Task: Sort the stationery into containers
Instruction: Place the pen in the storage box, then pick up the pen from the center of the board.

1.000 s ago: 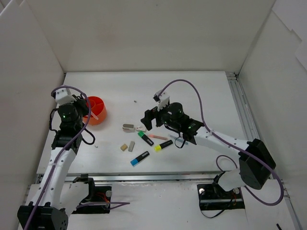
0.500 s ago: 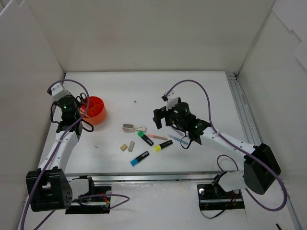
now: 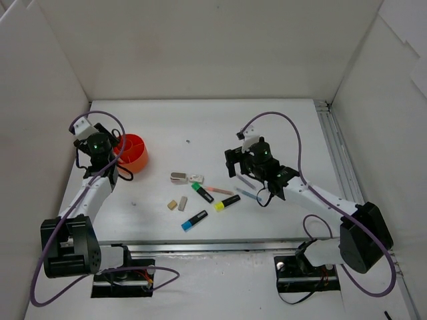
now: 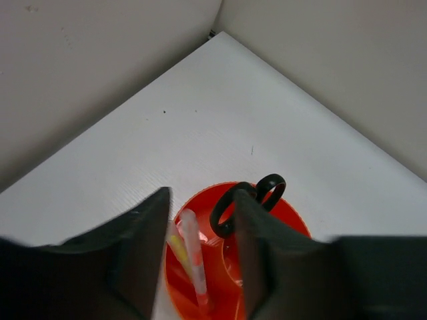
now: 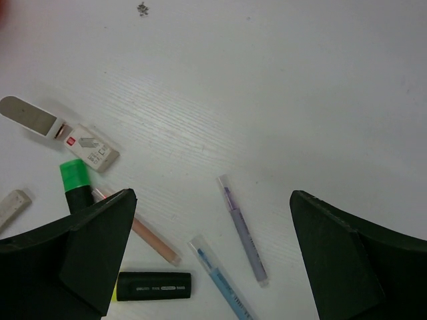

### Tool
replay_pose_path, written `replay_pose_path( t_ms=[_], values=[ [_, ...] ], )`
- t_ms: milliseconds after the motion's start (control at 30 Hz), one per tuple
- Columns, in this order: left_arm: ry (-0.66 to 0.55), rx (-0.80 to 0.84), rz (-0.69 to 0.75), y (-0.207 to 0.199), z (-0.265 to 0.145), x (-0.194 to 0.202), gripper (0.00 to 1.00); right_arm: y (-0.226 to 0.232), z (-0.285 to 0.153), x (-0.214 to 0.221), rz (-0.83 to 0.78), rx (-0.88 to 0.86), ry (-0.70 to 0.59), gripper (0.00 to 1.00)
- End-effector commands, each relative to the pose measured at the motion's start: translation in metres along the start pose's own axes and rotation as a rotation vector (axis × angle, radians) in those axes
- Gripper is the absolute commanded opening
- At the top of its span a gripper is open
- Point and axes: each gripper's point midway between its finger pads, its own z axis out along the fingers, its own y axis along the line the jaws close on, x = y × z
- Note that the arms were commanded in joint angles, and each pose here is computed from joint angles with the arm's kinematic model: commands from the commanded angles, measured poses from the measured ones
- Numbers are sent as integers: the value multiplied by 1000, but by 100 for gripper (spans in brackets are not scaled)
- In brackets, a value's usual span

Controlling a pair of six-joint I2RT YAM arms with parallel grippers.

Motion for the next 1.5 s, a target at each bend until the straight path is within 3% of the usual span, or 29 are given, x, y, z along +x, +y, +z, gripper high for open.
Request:
replay_pose_path(
  t_ms=[0,133,200,233,400,600,867,900,933,1000,1033,1100,1300,1467],
  values=[
    [-72,-5,-87,-1,-7,-26,53,-18,1,-14,12,64,-33,98],
    [-51,6,-87,1,-21,-31,77,-32,7,9,22,106,72,98],
    [-43,14,-89,-1,-27,-37,96,-39,9,14,29,120,109,98],
    [-13,22,-80,-1,-34,-35,99,-42,12,27,32,134,159,98],
    [109,125,-53,-20,-61,-44,100,-47,19,57,77,147,290,96],
    [246,240,-40,-30,-93,-25,99,-46,27,83,145,113,408,83],
    [167,289,-62,-22,-125,-42,100,-51,41,117,192,167,529,72],
    [153,294,-66,-21,-129,-46,99,-52,41,123,193,175,548,68],
    [148,295,-67,-20,-130,-47,99,-55,40,126,192,203,554,55],
    [140,300,-72,-20,-134,-50,99,-55,41,129,178,221,557,39],
    [138,303,-73,-20,-135,-50,100,-56,40,128,177,229,554,26],
    [145,323,-70,-23,-137,-50,99,-52,40,122,156,223,538,16],
    [244,473,-86,-53,-145,-30,100,-48,36,72,50,190,409,2],
    [370,672,-111,-92,-158,-4,99,-22,27,19,-51,59,258,0]
  ],
)
